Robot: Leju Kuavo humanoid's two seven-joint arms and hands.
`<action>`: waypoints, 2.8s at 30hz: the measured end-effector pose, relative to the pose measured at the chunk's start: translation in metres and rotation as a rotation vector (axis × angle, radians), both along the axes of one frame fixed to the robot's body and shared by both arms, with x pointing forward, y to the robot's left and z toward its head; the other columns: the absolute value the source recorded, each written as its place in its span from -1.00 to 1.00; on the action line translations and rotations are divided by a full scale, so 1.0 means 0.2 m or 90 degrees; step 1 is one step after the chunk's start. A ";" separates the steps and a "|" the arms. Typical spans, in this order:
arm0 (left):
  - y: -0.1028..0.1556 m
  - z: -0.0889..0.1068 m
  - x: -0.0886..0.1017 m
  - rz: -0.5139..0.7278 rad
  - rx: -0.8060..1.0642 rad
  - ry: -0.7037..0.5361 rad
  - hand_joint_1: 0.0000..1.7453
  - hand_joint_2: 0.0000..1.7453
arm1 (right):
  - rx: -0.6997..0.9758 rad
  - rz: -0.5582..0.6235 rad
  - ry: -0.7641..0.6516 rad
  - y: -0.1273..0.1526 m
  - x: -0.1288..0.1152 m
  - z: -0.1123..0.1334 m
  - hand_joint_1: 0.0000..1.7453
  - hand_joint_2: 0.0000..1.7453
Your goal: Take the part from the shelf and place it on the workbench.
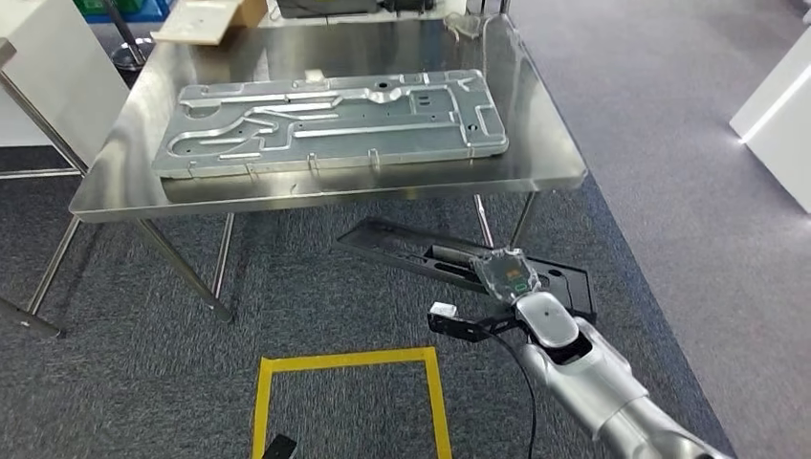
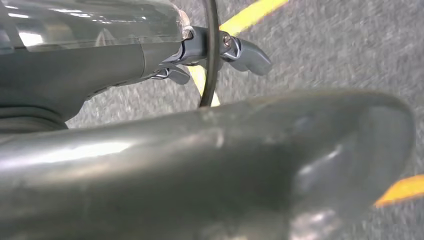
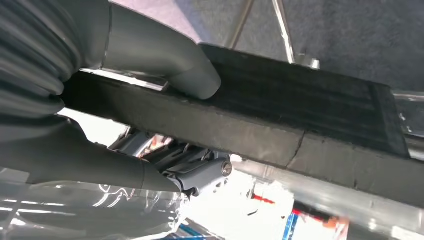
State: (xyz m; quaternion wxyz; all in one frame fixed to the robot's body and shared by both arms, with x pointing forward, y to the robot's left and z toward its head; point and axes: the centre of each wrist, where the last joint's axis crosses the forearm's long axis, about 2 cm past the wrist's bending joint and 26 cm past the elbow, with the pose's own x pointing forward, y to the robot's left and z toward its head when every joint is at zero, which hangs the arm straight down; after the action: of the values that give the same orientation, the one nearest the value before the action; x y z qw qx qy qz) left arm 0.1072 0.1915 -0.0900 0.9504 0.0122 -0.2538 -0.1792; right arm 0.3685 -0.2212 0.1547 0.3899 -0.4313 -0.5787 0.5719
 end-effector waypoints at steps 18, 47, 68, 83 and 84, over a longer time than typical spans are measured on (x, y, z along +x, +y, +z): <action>-0.03 0.02 0.04 -0.011 -0.016 -0.026 -1.00 -1.00 | -0.053 0.096 -0.042 0.14 0.05 0.23 1.00 1.00; -0.05 0.03 0.06 -0.014 -0.025 -0.033 -1.00 -1.00 | -0.044 0.141 -0.221 0.15 0.11 0.86 1.00 1.00; -0.04 0.03 0.09 -0.019 -0.018 -0.034 -1.00 -1.00 | -0.045 -0.005 -0.157 -0.08 0.33 0.68 1.00 1.00; -0.04 0.03 0.10 -0.032 -0.012 -0.030 -1.00 -1.00 | 0.002 -0.016 -0.102 0.04 0.37 0.58 1.00 1.00; -0.04 0.03 0.10 -0.032 -0.011 -0.029 -1.00 -1.00 | -0.001 -0.021 -0.098 0.02 0.37 0.56 1.00 1.00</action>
State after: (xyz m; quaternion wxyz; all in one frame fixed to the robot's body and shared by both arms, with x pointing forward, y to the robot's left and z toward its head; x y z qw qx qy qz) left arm 0.1264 0.1832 -0.0833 0.9397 0.0015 -0.2771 -0.2006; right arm 0.4426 -0.2172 0.2677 0.3534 -0.4837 -0.5990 0.5313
